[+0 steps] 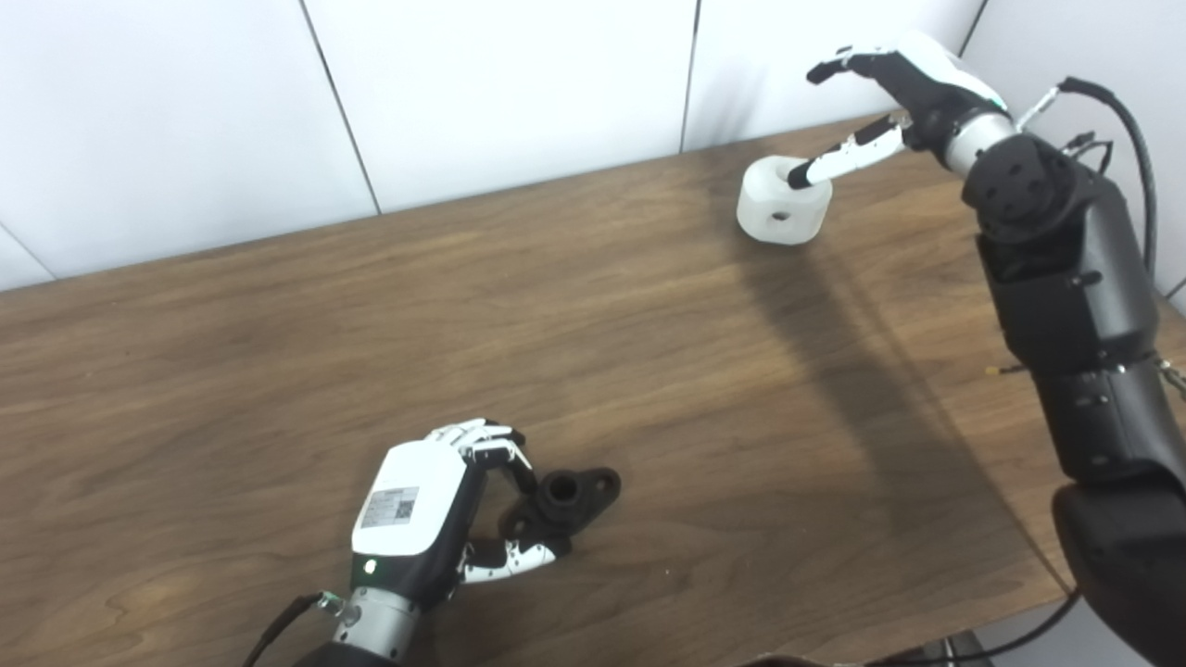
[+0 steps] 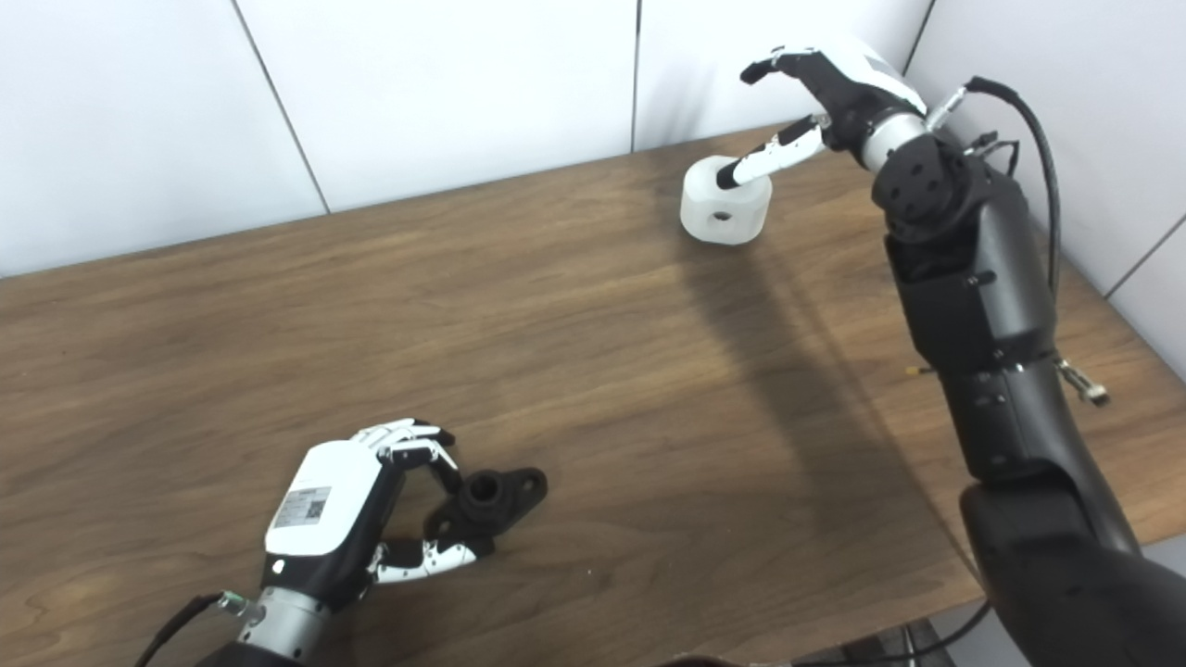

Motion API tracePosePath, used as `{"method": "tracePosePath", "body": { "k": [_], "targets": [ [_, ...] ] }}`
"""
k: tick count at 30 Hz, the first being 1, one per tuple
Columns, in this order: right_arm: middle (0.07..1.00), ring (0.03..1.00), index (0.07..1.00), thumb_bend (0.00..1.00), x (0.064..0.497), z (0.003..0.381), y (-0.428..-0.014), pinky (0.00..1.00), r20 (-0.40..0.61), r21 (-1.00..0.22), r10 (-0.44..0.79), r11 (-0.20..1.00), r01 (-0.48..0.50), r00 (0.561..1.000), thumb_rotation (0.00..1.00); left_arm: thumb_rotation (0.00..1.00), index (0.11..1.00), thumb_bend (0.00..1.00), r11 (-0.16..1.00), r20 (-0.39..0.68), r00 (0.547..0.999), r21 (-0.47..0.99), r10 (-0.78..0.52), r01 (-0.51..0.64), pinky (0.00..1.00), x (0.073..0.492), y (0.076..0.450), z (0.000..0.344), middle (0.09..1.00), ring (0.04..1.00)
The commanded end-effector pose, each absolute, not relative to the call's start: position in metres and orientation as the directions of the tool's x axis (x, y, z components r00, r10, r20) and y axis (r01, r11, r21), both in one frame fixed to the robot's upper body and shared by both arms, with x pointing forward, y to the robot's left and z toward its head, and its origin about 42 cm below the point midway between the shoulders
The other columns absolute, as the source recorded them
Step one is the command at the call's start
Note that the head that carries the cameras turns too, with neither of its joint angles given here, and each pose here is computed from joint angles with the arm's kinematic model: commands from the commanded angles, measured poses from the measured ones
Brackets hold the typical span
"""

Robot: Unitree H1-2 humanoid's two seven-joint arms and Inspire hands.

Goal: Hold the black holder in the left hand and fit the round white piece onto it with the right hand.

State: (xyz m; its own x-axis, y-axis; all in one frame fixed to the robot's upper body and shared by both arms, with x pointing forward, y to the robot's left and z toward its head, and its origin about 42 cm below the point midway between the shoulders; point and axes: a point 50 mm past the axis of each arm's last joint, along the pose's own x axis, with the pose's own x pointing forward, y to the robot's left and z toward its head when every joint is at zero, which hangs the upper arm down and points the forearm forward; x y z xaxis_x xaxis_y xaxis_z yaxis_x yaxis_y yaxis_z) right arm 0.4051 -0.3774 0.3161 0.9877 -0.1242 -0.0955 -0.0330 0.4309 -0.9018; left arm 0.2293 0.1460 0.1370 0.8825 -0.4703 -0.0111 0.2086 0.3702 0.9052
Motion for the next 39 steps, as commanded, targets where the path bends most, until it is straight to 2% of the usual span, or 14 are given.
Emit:
{"method": "tracePosePath", "body": {
  "k": [1,9,16,21,25,30,36,39],
  "targets": [
    [0.952,1.000,0.828,0.99,0.415,0.345,-0.382,0.89,-0.035,-0.925,-0.141,0.380,0.022,0.989,0.33,0.05,0.486,0.52,0.308,-0.131,0.892,0.908,-0.434,0.283,0.80,0.223,0.157,0.118,0.754,0.826],
    [0.966,1.000,0.848,0.99,0.439,0.331,-0.365,0.86,-0.094,-0.952,-0.152,0.301,-0.045,0.984,0.32,0.05,0.486,0.52,0.321,-0.139,0.895,0.901,-0.424,0.292,0.79,0.223,0.157,0.118,0.756,0.830],
    [0.970,1.000,0.857,0.99,0.454,0.318,-0.354,0.95,-0.137,-0.951,-0.158,0.299,-0.085,0.978,0.30,0.05,0.486,0.52,0.332,-0.144,0.897,0.894,-0.419,0.299,0.80,0.222,0.156,0.119,0.757,0.834],
    [0.973,1.000,0.867,0.97,0.461,0.313,-0.353,0.98,-0.142,-0.949,-0.178,0.303,-0.083,0.974,0.27,0.05,0.486,0.52,0.337,-0.137,0.900,0.895,-0.415,0.291,0.79,0.222,0.155,0.119,0.751,0.829],
    [0.977,1.000,0.871,0.97,0.464,0.312,-0.354,0.99,-0.153,-0.953,-0.186,0.289,-0.095,0.970,0.28,0.05,0.486,0.52,0.330,-0.136,0.899,0.898,-0.416,0.289,0.80,0.223,0.155,0.120,0.751,0.827],
    [0.980,1.000,0.875,0.96,0.465,0.311,-0.360,0.99,-0.165,-0.951,-0.210,0.292,-0.099,0.964,0.30,0.05,0.486,0.52,0.353,-0.134,0.899,0.888,-0.416,0.295,0.74,0.222,0.156,0.119,0.755,0.832],
    [0.977,1.000,0.873,0.96,0.464,0.310,-0.370,0.98,-0.150,-0.948,-0.228,0.309,-0.075,0.962,0.27,0.05,0.486,0.52,0.351,-0.141,0.899,0.886,-0.415,0.302,0.74,0.223,0.156,0.119,0.760,0.839],
    [0.968,1.000,0.870,0.95,0.464,0.312,-0.373,0.95,-0.142,-0.956,-0.232,0.283,-0.073,0.962,0.29,0.05,0.486,0.52,0.351,-0.139,0.899,0.888,-0.415,0.299,0.73,0.223,0.157,0.118,0.758,0.836]
  ]
}}
